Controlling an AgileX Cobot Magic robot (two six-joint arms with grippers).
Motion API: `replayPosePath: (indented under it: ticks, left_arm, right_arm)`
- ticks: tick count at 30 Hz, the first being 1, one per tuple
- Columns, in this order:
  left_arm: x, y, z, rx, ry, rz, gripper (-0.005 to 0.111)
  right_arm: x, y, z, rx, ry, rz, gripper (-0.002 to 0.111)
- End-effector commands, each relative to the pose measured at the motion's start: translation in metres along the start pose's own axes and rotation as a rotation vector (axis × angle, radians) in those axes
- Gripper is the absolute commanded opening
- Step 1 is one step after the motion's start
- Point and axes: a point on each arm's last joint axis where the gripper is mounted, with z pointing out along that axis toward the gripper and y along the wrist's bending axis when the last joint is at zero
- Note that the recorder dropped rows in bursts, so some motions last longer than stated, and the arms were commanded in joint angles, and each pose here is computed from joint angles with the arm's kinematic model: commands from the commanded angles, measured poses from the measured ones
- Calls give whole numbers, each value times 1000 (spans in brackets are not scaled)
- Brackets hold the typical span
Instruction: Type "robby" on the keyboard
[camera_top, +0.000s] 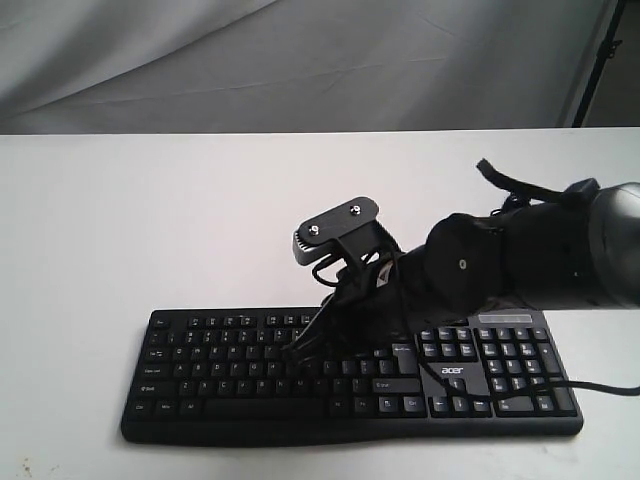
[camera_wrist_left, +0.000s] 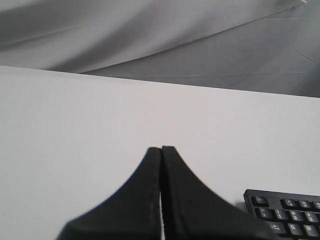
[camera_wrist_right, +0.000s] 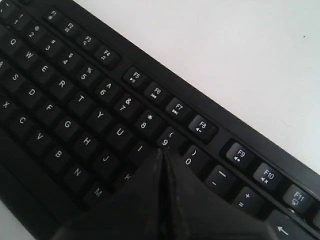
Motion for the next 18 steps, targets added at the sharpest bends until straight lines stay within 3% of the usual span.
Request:
replayPosePath:
  ticks: [1, 18]
  left_arm:
    - [1, 0, 0, 6, -1, -13, 0]
    - [1, 0, 0, 6, -1, -13, 0]
  right_arm:
    - [2, -4, 5, 18, -8, 4, 0]
    - [9, -7, 22, 31, 21, 26, 0]
